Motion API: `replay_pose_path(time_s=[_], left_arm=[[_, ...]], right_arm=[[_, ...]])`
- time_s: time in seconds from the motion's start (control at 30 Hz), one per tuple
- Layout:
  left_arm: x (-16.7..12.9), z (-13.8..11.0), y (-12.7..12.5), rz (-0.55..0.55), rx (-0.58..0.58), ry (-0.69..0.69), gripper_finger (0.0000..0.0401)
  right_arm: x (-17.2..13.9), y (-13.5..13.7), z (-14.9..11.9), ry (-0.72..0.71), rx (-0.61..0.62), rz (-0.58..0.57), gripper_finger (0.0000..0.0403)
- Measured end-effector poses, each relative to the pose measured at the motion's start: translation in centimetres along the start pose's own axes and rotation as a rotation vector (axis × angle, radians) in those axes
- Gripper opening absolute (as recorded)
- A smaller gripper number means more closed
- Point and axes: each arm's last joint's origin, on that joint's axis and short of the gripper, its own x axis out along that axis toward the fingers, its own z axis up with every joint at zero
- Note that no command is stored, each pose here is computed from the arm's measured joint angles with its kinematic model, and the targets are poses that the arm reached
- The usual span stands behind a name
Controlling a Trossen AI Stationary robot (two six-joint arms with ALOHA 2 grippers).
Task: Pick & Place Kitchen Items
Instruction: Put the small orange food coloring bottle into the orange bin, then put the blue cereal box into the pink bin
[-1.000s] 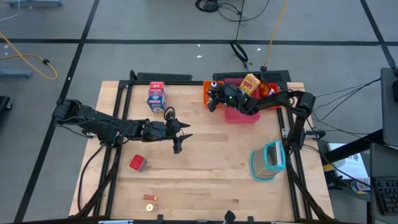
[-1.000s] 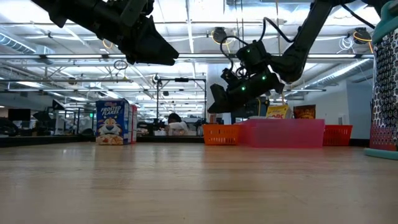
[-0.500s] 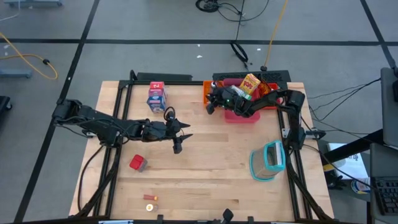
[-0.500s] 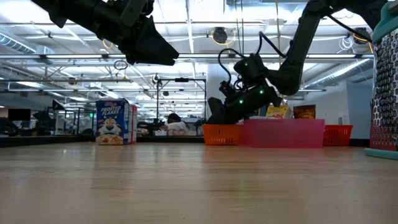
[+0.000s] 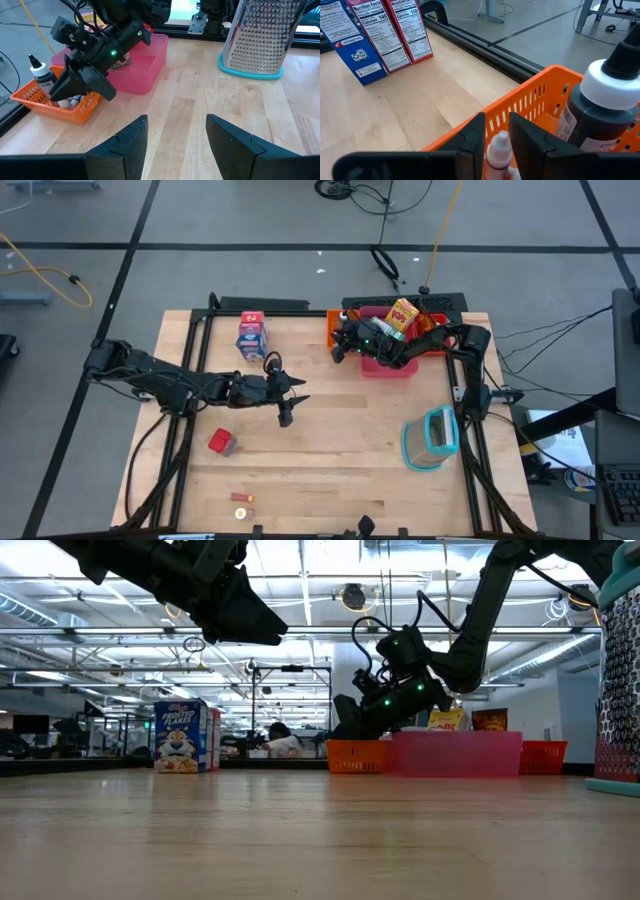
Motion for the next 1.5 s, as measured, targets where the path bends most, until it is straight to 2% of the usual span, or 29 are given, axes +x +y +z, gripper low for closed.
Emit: replay_pose_path(time_s=[0.53,0.77,0.93,1.07,1.17,1.23,1.33,1.5], left_arm=[[0.0,0.0,0.0,0.0,0.0,0.0,0.0202],[0.0,0.0,0.0,0.0,-0.001,0.002,0.0202],[0.0,-0.1,0.0,0.0,-0.038,0.006,0.0202],[-0.2,-0.7,-0.2,-0.001,-0.057,0.067,0.0202],[-0.5,-1.1,-0.5,-0.005,-0.075,0.108,0.0202],[-0.7,-1.5,-0.6,0.028,-0.097,0.143,0.0202],[-1.1,-2.0,-0.5,0.135,-0.107,0.171,0.0202],[-1.8,-3.4,-0.2,0.299,-0.041,0.258,0.0202]], right_arm=[[0.0,0.0,0.0,-0.002,0.0,0.004,0.0069],[-0.3,0.6,0.8,-0.047,0.002,0.026,0.007],[-0.7,1.5,1.6,-0.084,0.001,0.131,0.007],[-1.0,2.3,1.5,-0.047,-0.009,0.226,0.007],[-1.3,3.4,2.0,-0.076,-0.015,0.31,0.007],[-1.5,4.0,1.8,-0.065,-0.022,0.36,0.007],[-1.8,5.2,1.6,-0.069,-0.032,0.422,0.007],[-2.3,7.2,1.3,-0.063,-0.063,0.48,0.007]])
